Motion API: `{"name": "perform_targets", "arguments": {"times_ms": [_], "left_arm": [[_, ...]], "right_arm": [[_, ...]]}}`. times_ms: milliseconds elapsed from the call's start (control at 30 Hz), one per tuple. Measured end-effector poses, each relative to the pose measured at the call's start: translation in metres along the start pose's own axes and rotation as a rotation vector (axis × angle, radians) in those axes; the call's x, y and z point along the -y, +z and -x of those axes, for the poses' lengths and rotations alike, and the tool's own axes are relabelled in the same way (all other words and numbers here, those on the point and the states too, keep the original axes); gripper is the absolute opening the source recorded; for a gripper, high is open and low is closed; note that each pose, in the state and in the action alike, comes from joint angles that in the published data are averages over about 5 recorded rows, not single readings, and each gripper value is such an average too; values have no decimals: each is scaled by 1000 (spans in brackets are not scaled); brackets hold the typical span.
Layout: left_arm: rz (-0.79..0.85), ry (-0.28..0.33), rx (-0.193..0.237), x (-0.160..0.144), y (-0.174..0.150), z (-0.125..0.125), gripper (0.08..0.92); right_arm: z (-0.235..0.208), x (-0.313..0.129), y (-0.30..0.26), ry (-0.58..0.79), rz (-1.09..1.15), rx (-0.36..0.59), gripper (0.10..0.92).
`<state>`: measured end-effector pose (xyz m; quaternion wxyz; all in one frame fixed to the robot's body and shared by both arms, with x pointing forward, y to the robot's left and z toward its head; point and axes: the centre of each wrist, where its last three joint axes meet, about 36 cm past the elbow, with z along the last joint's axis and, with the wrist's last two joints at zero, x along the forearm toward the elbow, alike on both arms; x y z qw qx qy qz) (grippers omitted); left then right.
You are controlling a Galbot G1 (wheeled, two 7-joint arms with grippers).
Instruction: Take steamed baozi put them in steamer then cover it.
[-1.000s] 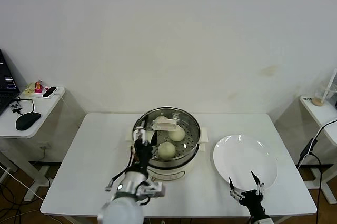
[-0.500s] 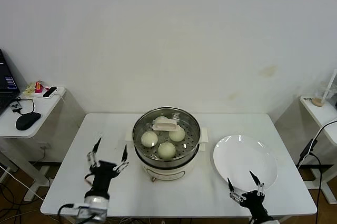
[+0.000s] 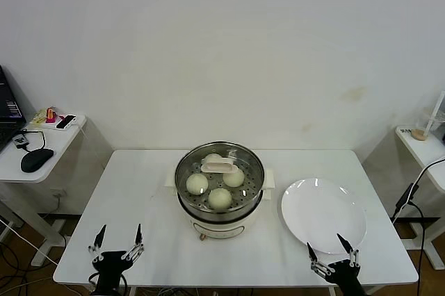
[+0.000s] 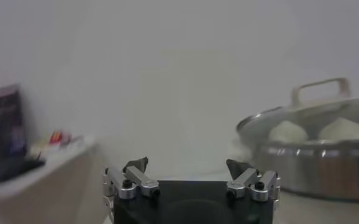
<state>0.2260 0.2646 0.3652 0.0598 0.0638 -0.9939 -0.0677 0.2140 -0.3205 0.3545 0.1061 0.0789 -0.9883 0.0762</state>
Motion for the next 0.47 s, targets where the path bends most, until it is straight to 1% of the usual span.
{"name": "perform_targets", "arguments": {"times_ms": [200,467], "left_arm": [[-11,-10,-8,-9,7,-12,823],[-11,-17,-6,-15,8,-15,823]], "right_arm": [[-2,-3,-4,-8,15,-17,823],[-3,-7,-8,-12,19,-26,823]]}}
